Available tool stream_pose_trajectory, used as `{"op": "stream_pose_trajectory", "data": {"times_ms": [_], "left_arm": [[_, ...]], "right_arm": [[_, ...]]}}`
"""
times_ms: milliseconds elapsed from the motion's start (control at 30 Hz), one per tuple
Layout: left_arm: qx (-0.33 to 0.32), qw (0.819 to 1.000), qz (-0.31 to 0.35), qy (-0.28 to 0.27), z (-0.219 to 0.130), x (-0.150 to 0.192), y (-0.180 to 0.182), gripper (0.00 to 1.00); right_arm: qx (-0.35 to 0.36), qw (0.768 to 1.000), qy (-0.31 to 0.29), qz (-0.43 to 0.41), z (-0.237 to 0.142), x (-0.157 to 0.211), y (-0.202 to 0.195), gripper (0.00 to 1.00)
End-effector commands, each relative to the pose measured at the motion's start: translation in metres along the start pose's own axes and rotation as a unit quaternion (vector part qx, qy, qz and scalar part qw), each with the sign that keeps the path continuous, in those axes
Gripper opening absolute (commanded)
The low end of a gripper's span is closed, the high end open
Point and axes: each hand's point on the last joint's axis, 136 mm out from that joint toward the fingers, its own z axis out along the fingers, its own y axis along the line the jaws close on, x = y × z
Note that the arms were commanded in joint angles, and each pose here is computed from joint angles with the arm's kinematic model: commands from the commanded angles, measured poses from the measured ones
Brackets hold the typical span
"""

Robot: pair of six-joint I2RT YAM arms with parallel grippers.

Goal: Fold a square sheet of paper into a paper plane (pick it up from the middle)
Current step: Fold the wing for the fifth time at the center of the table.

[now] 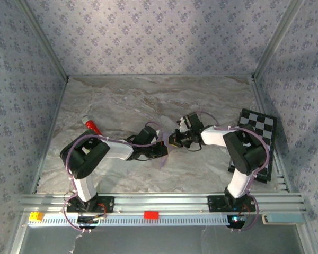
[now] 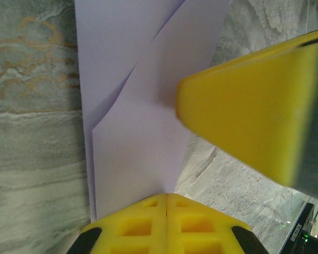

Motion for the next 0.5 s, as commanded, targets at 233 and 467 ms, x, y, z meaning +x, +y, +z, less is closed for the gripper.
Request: {"op": "stream_pose_trajectory", "data": {"times_ms": [233,467], "left_arm": [[-0.075,0.996,-0.012,0.053,-0.006,0.041,0.033,0.01],[-0.058,0.998,0.014,0.032,-0.02,0.028,0.001,0.02]], "right_arm": [[0.074,0.996,-0.006,0.056,0.007,0.013,-0.064,0.0],[0.08,0.995,-0.002,0.052,0.005,0.014,-0.065,0.0]]}}
